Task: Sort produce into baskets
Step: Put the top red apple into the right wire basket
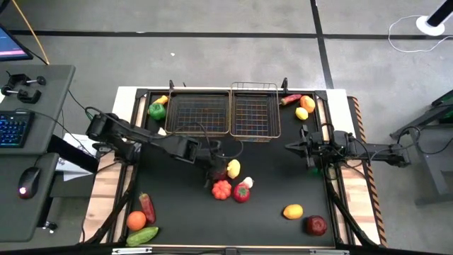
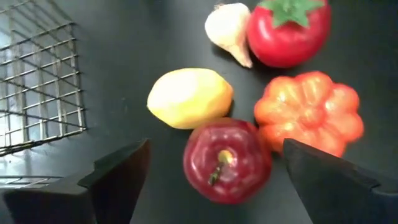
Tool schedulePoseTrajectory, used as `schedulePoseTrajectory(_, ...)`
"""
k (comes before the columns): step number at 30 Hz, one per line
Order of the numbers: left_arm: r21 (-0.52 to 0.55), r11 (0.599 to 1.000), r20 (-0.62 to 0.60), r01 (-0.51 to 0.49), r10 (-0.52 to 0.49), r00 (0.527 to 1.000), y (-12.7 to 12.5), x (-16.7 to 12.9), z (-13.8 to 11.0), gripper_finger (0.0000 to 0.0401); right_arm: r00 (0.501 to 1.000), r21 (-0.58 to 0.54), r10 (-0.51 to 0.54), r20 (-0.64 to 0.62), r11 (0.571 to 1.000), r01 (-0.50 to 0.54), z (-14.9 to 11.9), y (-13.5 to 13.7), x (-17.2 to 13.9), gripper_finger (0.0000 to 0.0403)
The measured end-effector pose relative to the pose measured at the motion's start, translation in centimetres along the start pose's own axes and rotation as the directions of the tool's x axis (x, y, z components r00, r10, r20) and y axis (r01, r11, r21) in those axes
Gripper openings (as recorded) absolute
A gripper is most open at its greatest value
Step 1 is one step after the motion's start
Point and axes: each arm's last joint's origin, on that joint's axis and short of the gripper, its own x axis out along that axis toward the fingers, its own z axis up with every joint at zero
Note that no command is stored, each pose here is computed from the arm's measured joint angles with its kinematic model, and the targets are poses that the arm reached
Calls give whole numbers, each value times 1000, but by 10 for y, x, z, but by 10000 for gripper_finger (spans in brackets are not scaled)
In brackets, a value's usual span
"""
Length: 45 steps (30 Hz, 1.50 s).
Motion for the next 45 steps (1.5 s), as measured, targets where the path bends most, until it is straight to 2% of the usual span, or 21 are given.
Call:
schedulePoseTrajectory(6,-71,997,-15,-22,21,1000,0,0,-1,360,1000,0,0,0,1000,0,0,0,0,0)
schedulePoseTrajectory(11,-66,998,-17,3,-4,1000,-1,2,-1,360,1000,0,0,0,1000,0,0,0,0,0)
schedulePoseTrajectory(18,4,1000,8,24,-24,1000,-2,5,-2,360,1000,0,0,0,1000,0,0,0,0,0)
schedulePoseTrajectory(24,7,998,14,64,-64,998,-4,9,-2,360,1000,0,0,0,1000,0,0,0,0,0)
schedulePoseTrajectory(45,10,996,-153,91,-89,984,-11,65,-18,360,1000,0,-1,-6,1000,1,-1,0,0,0)
